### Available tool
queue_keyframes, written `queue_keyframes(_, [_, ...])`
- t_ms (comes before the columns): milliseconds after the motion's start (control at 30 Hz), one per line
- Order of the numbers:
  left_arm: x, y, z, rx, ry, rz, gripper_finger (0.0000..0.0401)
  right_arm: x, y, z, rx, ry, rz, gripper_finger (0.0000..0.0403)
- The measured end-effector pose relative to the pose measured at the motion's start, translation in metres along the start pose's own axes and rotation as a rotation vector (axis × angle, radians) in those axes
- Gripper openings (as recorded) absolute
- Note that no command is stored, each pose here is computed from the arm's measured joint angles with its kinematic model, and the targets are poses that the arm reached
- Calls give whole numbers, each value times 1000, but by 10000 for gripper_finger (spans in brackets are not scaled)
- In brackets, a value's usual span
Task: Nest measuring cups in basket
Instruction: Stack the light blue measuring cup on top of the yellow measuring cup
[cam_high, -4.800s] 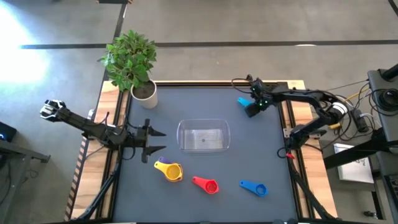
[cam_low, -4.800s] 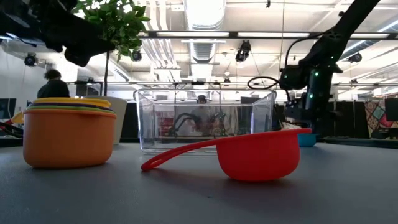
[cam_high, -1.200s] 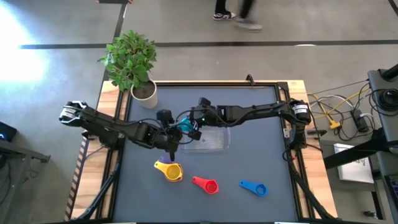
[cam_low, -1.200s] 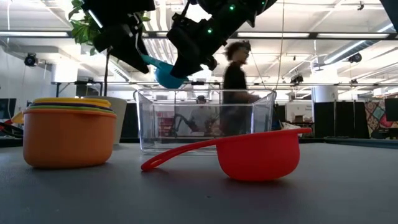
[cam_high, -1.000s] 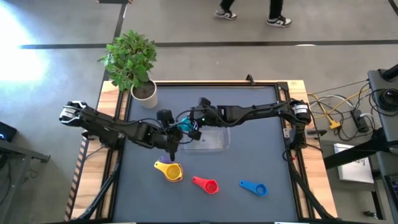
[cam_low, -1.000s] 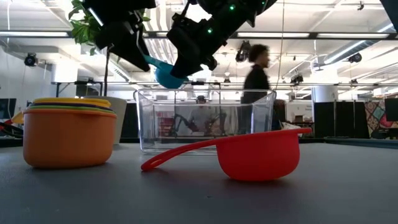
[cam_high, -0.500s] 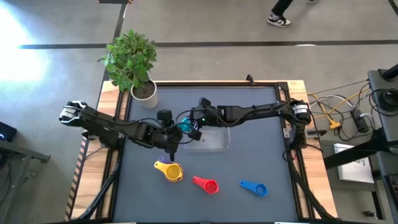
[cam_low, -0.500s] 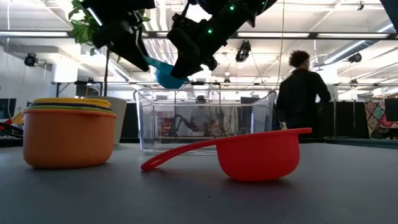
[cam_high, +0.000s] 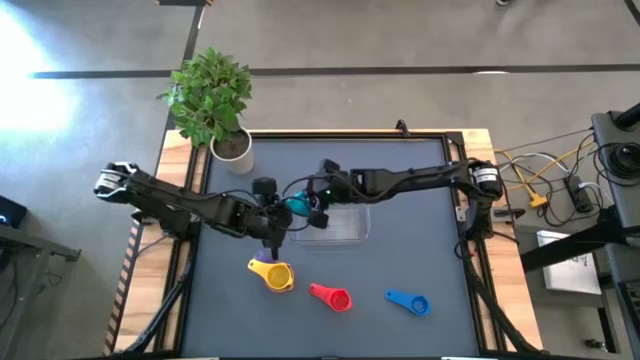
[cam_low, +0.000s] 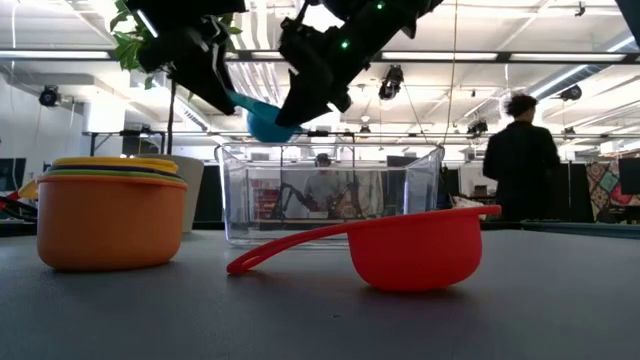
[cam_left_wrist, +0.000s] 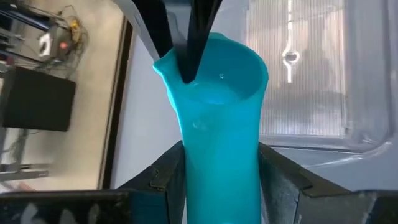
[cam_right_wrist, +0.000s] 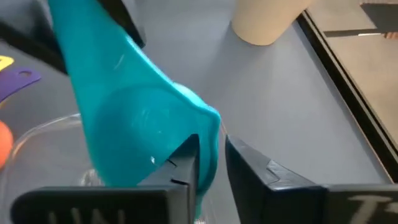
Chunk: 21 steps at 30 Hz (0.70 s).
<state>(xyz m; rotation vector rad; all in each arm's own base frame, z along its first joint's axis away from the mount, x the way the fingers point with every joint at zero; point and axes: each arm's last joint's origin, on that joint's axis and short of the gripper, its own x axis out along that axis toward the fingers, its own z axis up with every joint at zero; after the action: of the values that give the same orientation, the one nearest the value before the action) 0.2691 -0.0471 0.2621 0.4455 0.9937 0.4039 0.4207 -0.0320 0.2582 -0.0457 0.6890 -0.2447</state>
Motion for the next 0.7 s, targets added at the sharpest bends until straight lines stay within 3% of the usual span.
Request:
queue_keyframes(267, [-22, 10, -10, -70, -41, -129, 129, -38, 0, 8, -24, 18, 30, 132])
queue_keyframes(467, [-49, 11, -42, -151, -129, -227, 129, -74, 0, 4, -30, -40, 46, 154])
queue_keyframes(700, [-62, -7, -75, -239, -395, -529, 129, -107, -5, -23, -4, -267, 71, 149])
